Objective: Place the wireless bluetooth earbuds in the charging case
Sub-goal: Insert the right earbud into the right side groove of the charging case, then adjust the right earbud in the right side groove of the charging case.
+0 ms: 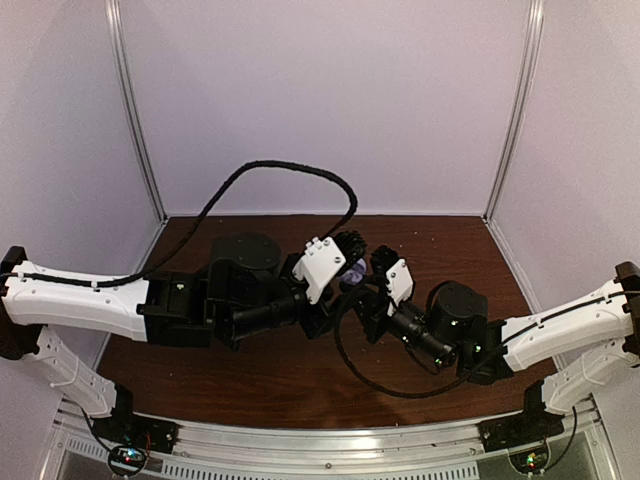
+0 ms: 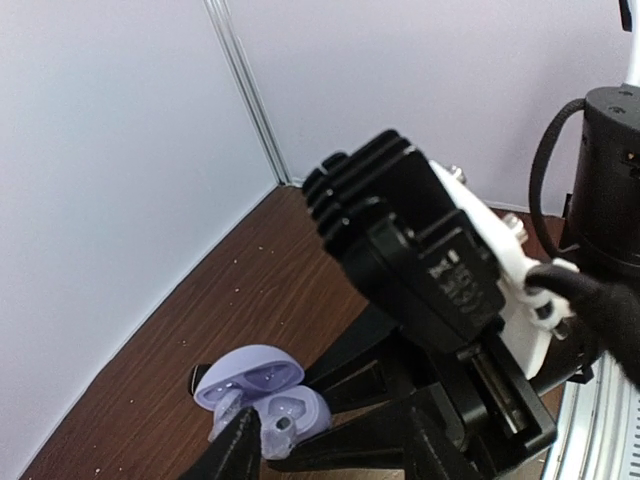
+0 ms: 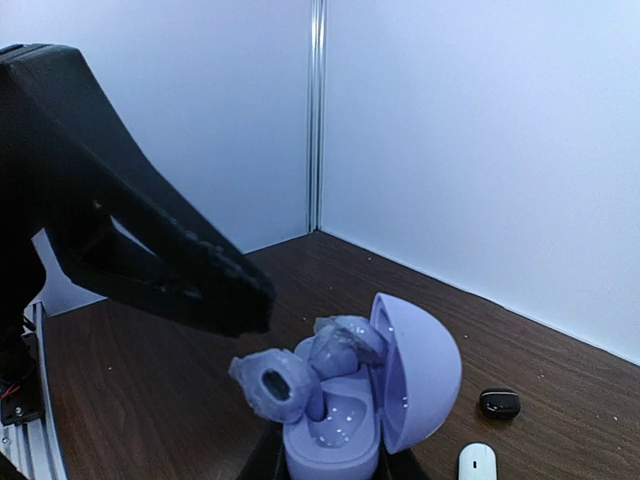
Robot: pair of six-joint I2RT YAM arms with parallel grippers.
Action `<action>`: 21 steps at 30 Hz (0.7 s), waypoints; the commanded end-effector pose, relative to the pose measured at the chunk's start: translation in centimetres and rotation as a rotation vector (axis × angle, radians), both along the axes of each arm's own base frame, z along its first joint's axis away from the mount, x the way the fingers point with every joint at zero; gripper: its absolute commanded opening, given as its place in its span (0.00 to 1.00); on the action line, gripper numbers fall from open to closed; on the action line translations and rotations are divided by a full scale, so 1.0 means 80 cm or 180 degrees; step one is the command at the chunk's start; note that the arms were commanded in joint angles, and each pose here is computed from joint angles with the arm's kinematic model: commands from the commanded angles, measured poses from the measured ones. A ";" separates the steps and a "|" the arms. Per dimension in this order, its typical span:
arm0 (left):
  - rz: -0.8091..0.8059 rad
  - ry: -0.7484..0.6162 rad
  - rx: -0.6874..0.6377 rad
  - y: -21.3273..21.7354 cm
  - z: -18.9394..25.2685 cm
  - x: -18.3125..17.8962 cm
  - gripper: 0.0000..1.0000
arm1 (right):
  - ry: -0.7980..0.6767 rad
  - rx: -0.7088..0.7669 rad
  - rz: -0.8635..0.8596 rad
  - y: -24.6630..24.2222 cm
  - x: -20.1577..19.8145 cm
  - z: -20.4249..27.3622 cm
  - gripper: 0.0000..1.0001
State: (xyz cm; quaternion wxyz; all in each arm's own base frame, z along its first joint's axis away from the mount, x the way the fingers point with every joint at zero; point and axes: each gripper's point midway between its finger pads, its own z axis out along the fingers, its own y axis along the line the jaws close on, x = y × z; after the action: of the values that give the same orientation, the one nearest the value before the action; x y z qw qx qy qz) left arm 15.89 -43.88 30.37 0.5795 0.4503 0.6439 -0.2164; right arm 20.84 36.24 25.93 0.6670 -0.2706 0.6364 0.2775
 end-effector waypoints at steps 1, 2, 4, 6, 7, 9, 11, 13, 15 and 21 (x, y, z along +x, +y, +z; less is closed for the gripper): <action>-0.0127 -0.0139 -0.0162 0.008 0.036 -0.011 0.55 | -0.0009 0.0233 0.0092 -0.001 -0.006 0.017 0.00; -0.0125 -0.0147 -0.0191 0.011 0.042 -0.011 0.57 | -0.0001 0.0212 0.0103 -0.001 -0.007 0.014 0.00; -0.0117 -0.0162 -0.0236 0.015 0.050 -0.012 0.61 | 0.0007 0.0187 0.0131 -0.001 -0.009 0.010 0.00; -0.0006 -0.0174 -0.0251 0.025 0.057 -0.007 0.69 | 0.0012 0.0164 0.0187 -0.001 -0.012 0.007 0.00; 0.0089 -0.0179 -0.0248 0.033 0.060 -0.002 0.75 | 0.0019 0.0141 0.0223 -0.001 -0.015 0.004 0.00; 0.0240 -0.0135 -0.0219 0.051 0.064 0.012 0.87 | 0.0027 0.0109 0.0307 -0.001 -0.020 0.001 0.00; 0.0162 -0.0052 -0.0175 0.065 0.065 0.017 0.93 | 0.0029 0.0084 0.0459 -0.001 -0.030 -0.001 0.00; 0.0024 0.0005 -0.0146 0.075 0.064 0.017 0.97 | 0.0016 0.0077 0.0662 0.000 -0.043 -0.001 0.00; -0.0252 0.0075 -0.0075 0.076 0.059 0.008 0.98 | -0.0024 0.0072 0.1000 0.005 -0.064 0.000 0.00; -0.1014 0.0374 0.0167 0.051 0.029 -0.037 0.98 | -0.0056 0.0070 0.1776 0.012 -0.110 0.001 0.00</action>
State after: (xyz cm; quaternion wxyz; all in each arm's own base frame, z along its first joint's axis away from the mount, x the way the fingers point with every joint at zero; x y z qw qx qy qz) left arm 16.68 -37.85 34.35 0.5574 0.4742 0.6345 -0.2489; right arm 15.31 36.65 25.80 0.6143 -0.3738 0.5730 0.3930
